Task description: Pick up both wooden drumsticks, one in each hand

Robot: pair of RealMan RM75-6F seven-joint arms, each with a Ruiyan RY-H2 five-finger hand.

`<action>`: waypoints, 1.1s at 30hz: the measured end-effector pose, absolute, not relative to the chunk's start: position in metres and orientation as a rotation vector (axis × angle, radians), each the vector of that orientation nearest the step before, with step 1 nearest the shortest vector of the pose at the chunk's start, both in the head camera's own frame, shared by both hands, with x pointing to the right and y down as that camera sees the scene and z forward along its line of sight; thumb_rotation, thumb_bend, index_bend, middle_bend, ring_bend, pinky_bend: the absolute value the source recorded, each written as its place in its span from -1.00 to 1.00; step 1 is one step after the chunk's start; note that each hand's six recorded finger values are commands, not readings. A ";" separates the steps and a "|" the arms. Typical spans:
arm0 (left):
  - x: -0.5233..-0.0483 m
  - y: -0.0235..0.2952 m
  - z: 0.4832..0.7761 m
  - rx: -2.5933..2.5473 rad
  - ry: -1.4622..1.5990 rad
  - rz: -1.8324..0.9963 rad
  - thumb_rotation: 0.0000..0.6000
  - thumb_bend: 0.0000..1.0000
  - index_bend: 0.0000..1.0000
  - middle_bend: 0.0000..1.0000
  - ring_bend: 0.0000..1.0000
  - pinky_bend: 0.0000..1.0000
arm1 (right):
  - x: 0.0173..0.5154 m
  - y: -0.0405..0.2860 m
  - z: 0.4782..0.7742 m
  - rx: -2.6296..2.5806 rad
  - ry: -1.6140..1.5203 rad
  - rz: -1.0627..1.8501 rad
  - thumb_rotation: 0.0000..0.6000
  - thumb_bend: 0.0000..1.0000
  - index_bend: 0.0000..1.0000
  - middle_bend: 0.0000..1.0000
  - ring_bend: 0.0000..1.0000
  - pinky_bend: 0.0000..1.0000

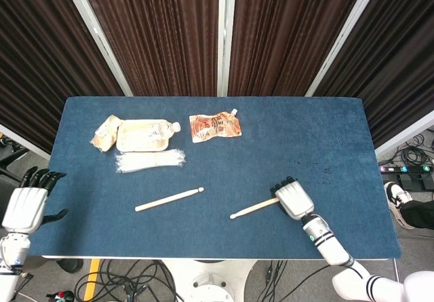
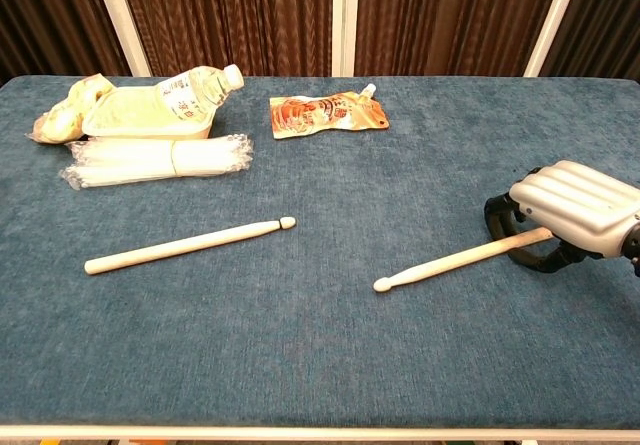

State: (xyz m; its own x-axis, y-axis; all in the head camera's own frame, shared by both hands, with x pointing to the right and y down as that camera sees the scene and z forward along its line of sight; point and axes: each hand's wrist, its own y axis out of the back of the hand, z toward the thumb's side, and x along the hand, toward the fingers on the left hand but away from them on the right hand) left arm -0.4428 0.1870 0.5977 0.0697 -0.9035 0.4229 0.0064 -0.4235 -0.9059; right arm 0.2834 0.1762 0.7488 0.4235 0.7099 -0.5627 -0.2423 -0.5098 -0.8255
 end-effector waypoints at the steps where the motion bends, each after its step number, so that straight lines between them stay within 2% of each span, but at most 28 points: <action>1: -0.439 0.184 0.598 -1.567 0.912 -1.447 1.00 -0.94 -0.57 -0.53 -0.73 -0.79 | 0.284 0.175 0.747 -1.724 -0.423 1.249 1.00 -0.17 0.35 0.27 -0.07 -0.31; 6: -0.410 0.162 0.600 -1.619 0.841 -1.354 1.00 -0.94 -0.54 -0.53 -0.72 -0.69 | 0.296 0.155 0.727 -1.698 -0.538 1.227 1.00 -0.09 0.40 0.30 -0.03 -0.28; 14: -0.353 0.131 0.625 -1.764 0.743 -1.281 1.00 -0.94 -0.36 -0.31 -0.19 -0.06 | 0.334 0.106 0.674 -1.611 -0.742 1.234 1.00 -0.06 0.44 0.31 0.00 -0.26; 17: -0.330 0.128 0.643 -1.833 0.725 -1.293 1.00 -0.91 -0.27 -0.21 -0.03 0.18 | 0.349 0.090 0.653 -1.572 -0.816 1.241 1.00 -0.06 0.44 0.31 0.00 -0.26; 19: -0.315 0.130 0.654 -1.878 0.718 -1.298 1.00 -0.88 -0.21 -0.16 0.07 0.26 | 0.357 0.083 0.643 -1.555 -0.852 1.247 1.00 -0.06 0.44 0.31 0.00 -0.26; 23: -0.278 0.142 0.680 -1.958 0.685 -1.302 1.00 -0.83 -0.13 -0.05 0.19 0.34 | 0.374 0.074 0.626 -1.527 -0.921 1.266 1.00 -0.06 0.44 0.31 0.00 -0.25; 26: -0.260 0.154 0.695 -1.986 0.654 -1.318 1.00 -0.82 -0.13 -0.01 0.23 0.38 | 0.384 0.075 0.624 -1.523 -0.929 1.293 1.00 -0.06 0.44 0.31 0.00 -0.25; 33: -0.249 0.171 0.713 -1.938 0.598 -1.373 1.00 -0.83 -0.14 -0.01 0.28 0.41 | 0.393 0.079 0.629 -1.534 -0.928 1.324 1.00 -0.06 0.45 0.31 0.00 -0.25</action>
State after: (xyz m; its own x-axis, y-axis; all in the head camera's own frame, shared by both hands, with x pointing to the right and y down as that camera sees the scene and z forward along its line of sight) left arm -0.2492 0.1710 0.7126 0.3384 -0.6999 0.6289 0.0163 -0.6639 -0.7476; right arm 0.3928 0.0792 0.6292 0.1519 0.9317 -0.3299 -0.0082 -0.3326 -0.9430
